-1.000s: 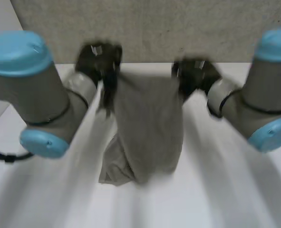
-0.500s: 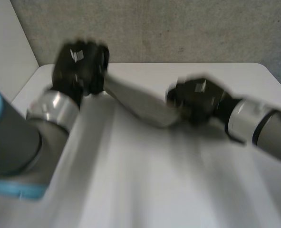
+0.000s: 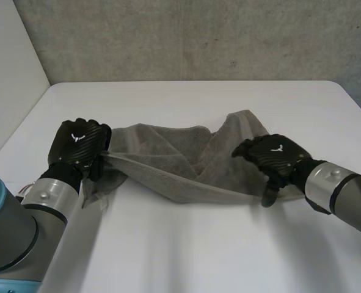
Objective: Fold the towel.
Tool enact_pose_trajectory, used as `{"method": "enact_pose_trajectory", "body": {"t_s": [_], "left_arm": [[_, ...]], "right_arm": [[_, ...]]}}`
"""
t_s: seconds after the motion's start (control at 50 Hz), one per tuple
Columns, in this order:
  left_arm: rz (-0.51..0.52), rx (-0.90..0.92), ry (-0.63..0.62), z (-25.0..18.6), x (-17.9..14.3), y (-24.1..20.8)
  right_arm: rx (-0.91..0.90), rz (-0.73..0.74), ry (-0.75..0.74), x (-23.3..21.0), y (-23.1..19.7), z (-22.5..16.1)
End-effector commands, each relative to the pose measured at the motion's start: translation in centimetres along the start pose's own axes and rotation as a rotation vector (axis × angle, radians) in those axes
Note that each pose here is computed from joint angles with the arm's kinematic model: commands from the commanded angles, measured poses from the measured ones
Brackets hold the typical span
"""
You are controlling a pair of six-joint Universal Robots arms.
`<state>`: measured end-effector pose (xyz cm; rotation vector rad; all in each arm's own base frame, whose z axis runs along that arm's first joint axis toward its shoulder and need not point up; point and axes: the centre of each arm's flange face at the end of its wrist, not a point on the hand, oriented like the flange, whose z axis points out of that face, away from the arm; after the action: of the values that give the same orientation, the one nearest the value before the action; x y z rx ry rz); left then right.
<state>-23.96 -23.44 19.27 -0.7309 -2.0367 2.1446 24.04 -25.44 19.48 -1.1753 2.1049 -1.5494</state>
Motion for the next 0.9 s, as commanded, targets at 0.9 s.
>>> {"method": "enact_pose_trajectory", "body": {"t_s": [0.9], "left_arm": [[-0.007, -0.053, -0.072, 1.5, -2.1, 2.2]], "right_arm": [[-0.112, 0.024, 0.100, 6.0, 7.9, 3.9]]}}
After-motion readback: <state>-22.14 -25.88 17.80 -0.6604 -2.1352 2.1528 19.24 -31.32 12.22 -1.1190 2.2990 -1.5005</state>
